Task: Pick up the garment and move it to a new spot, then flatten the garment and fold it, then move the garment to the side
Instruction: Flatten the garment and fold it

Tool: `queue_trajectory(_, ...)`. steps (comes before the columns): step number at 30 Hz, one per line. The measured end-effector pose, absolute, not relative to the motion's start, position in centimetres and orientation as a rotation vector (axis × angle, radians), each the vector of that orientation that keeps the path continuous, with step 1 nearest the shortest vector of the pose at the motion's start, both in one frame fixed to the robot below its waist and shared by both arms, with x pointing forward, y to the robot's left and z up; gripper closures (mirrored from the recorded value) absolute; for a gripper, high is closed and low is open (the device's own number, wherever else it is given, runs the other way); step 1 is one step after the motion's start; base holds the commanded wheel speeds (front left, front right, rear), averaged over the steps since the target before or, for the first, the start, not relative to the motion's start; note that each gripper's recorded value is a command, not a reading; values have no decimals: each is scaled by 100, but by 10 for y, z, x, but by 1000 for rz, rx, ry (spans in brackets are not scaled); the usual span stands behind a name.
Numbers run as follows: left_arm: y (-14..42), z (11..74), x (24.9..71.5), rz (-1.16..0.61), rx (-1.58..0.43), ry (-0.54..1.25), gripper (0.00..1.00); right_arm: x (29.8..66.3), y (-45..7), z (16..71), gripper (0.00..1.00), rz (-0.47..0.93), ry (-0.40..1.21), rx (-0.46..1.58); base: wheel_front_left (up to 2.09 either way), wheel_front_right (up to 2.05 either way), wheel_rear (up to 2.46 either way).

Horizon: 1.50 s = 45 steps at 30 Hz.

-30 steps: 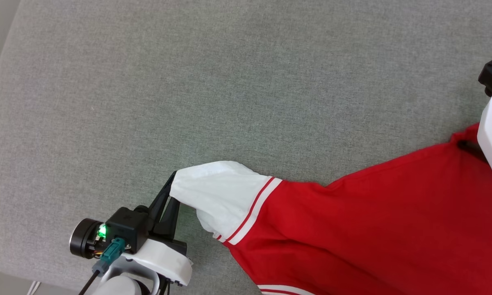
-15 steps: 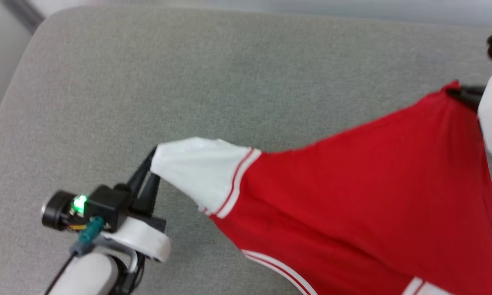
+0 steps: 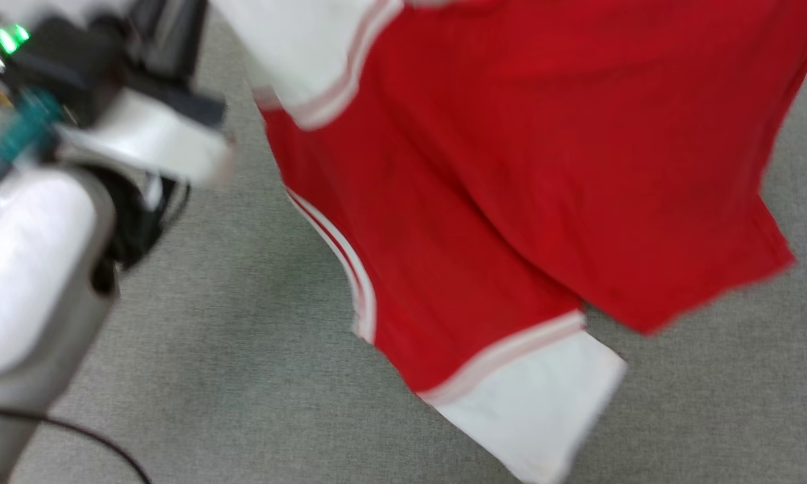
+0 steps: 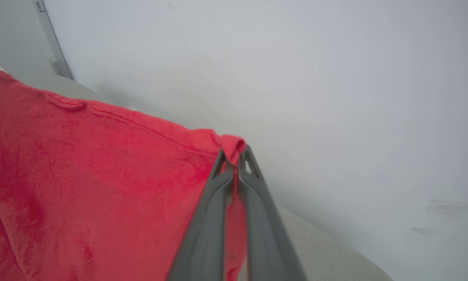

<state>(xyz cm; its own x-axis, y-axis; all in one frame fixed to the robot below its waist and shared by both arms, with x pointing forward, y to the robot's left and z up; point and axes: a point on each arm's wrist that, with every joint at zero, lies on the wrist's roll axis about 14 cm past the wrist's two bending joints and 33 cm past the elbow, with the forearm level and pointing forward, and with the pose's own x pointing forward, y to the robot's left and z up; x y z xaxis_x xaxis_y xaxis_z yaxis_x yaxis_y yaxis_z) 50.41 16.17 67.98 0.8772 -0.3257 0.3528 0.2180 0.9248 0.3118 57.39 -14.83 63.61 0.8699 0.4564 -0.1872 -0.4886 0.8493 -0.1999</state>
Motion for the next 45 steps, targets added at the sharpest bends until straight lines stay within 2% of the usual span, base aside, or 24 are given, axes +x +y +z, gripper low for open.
queue_trajectory(10,142,764,569,-322,335,-570,100,625,-155,692,100,386,-69,-247,0,0,0)
queue_trajectory(16,147,808,606,-285,363,-636,100,660,-152,724,100,328,-150,-241,0,0,0)
queue_trajectory(28,141,846,660,-253,419,-718,100,719,-148,754,100,247,-251,-290,0,0,0)
queue_trajectory(34,145,830,685,-244,418,-690,100,743,-149,736,100,226,-225,-311,0,0,0)
queue_trajectory(39,147,787,707,-256,401,-611,100,757,-144,691,100,244,-144,-334,0,0,0)
queue_trajectory(45,150,719,717,-289,379,-468,100,754,-143,631,100,276,-28,-345,0,0,0)
